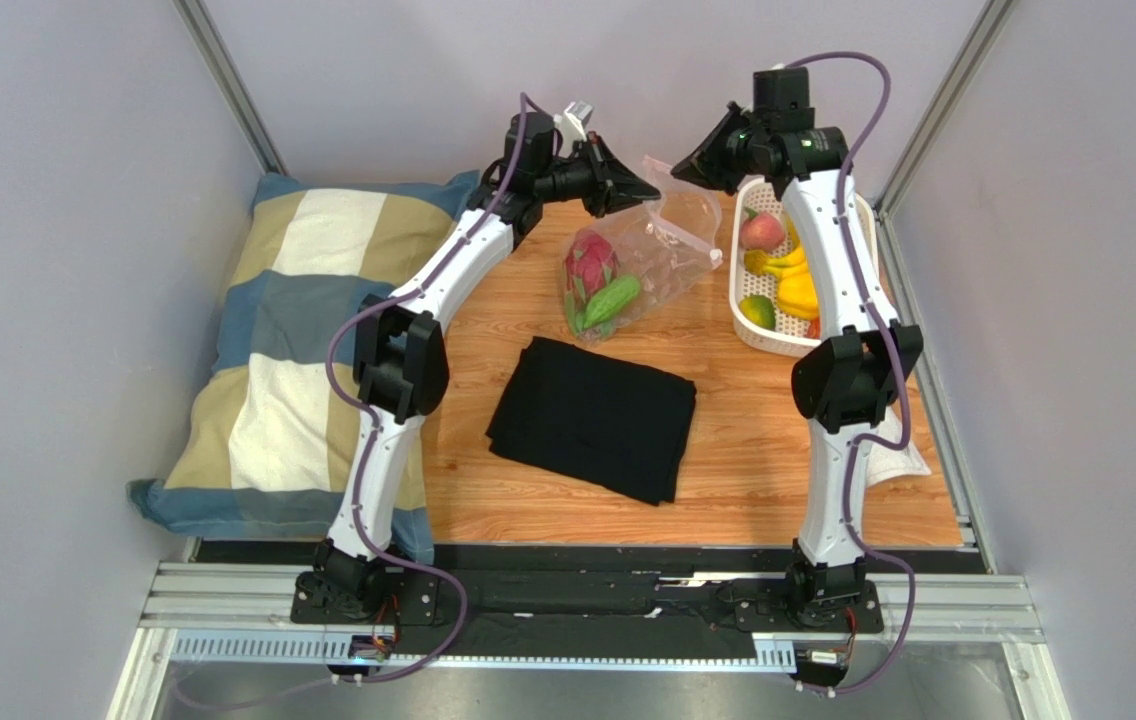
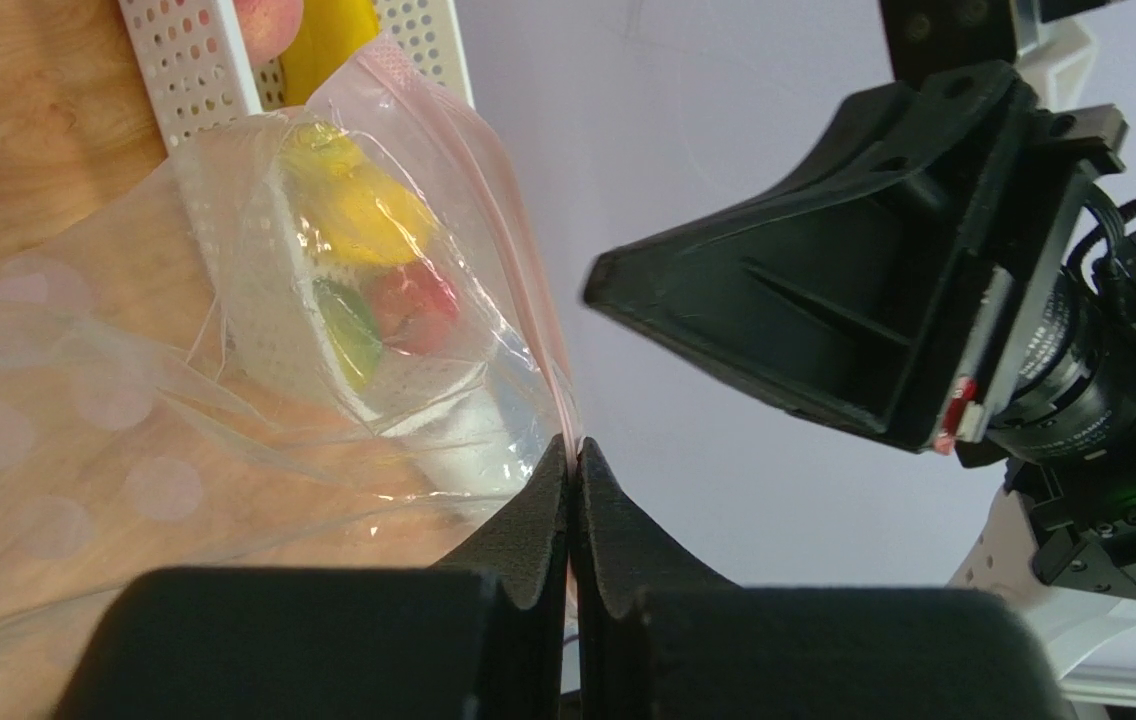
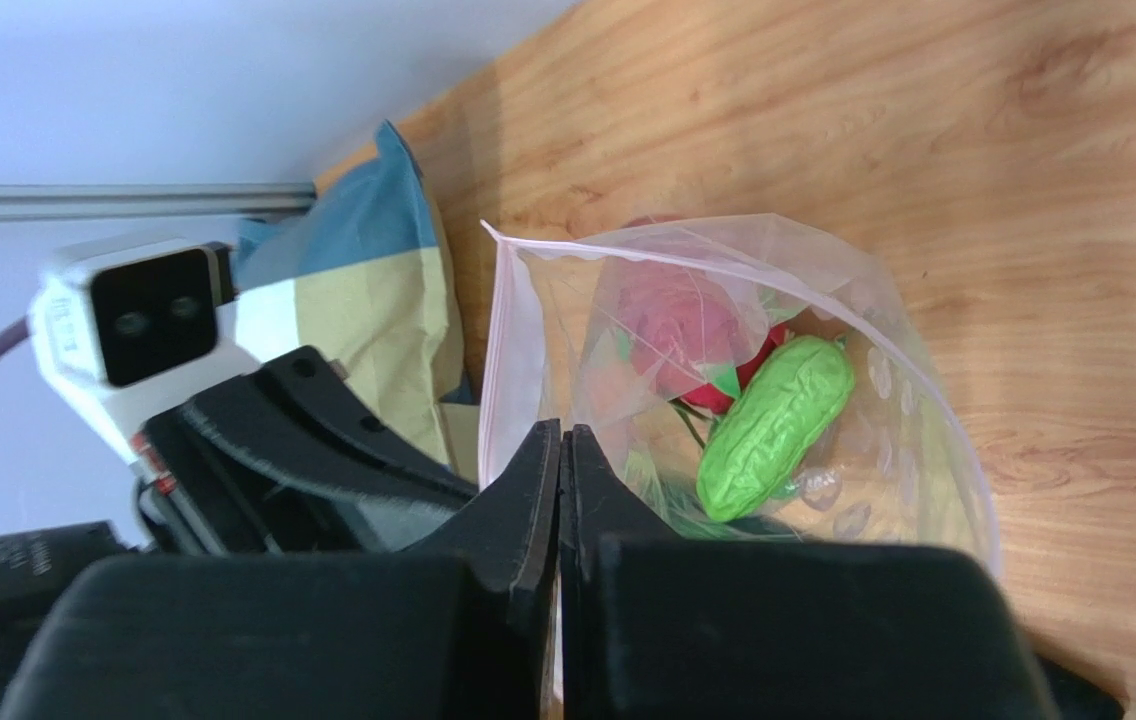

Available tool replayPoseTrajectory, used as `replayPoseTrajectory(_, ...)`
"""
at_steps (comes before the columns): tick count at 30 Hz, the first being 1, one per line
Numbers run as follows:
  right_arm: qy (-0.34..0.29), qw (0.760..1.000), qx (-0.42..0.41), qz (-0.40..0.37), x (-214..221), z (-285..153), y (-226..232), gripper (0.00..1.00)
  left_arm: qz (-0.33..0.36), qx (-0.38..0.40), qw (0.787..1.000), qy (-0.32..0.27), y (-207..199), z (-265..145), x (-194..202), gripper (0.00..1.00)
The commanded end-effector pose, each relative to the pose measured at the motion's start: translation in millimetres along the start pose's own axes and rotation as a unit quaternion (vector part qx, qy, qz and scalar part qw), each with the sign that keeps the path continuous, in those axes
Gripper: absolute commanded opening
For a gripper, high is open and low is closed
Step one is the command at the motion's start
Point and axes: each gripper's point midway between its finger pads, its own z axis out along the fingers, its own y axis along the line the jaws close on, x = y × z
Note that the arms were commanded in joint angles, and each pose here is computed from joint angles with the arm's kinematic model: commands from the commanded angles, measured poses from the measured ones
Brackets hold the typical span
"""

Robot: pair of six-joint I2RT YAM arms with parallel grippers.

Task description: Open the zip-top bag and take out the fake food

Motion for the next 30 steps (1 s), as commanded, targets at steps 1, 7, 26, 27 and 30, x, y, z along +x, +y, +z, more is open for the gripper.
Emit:
replayPoseTrajectory(1,0.029,0.999,0.03,0.025,23,15,-11,0.0,0.054,0.024,0.998,0.005,-50,-16,10,0.0)
replayPoseTrajectory(7,0.065,0.994,0.085,0.024,53,30,-33,0.0,0.045,0.033,0.998,0.001,-55,-12,8,0.0)
replayPoseTrajectory(26,0.183,0.973,0.123,0.071,150,54,-88,0.15,0.017,0.048,0.999,-0.014,-58,-1,0,0.0)
replayPoseTrajectory(27,0.184,0.973,0.122,0.072,151,55,-90,0.22,0.017,0.051,0.998,-0.016,-58,0,-2,0.0)
replayPoseTrajectory(30,0.198,0.97,0.123,0.074,159,67,-99,0.38,0.0,0.052,0.998,-0.02,-52,5,-5,0.0)
